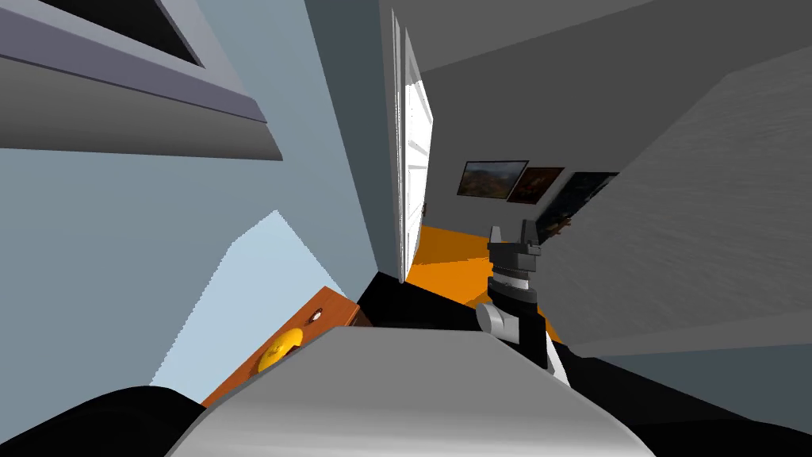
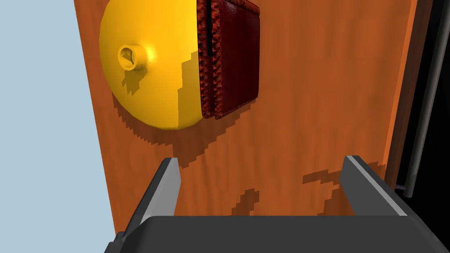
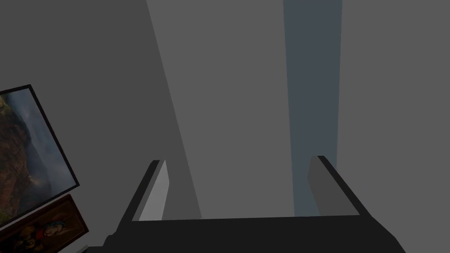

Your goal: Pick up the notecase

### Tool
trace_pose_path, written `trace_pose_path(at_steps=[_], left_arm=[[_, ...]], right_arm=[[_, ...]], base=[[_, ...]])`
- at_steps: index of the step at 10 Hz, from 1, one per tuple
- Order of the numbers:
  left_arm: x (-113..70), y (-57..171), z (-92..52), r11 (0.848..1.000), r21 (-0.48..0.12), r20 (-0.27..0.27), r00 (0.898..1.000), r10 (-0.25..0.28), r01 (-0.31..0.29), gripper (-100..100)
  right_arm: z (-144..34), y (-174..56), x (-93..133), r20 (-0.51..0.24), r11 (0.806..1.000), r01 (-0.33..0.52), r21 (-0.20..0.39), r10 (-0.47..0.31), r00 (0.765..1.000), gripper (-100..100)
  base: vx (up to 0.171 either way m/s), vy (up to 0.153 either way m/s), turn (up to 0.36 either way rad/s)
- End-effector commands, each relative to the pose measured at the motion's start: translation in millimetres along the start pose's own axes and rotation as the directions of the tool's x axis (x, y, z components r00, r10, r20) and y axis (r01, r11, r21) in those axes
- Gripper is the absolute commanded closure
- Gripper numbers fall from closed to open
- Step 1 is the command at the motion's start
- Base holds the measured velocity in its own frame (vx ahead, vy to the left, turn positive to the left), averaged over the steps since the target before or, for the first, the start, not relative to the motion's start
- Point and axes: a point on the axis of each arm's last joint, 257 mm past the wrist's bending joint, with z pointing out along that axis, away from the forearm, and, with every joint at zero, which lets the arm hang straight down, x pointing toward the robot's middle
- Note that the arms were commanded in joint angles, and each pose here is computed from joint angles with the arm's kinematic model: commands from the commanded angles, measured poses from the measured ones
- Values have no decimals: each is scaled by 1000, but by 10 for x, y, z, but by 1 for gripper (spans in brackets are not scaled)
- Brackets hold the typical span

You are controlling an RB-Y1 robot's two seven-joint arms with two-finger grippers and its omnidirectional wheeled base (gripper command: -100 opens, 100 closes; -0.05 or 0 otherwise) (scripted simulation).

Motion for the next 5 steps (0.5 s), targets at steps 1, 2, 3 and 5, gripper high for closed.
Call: trace_pose_path(at_steps=[1, 2, 3, 5], left_arm=[[-229, 82, -33, 997, -42, 46, 997, -55, 57, -100], [-395, 126, -65, 993, -66, 80, 992, -94, 99, -100], [-402, 139, -67, 992, -71, 83, 992, -94, 100, -100], [-687, 255, -143, 976, -119, 149, 975, -163, 181, -100]], right_arm=[[0, 0, 0, 0, 1000, 0, 0, 0, 1000, 0], [0, 0, 0, 0, 1000, 0, 0, 0, 1000, 0], [0, 0, 0, 0, 1000, 0, 0, 0, 1000, 0], [0, 0, 0, 0, 1000, 0, 0, 0, 1000, 0]], base=[[30, 21, -165], [34, 35, -303], [23, 32, -127], [31, 24, -229]])
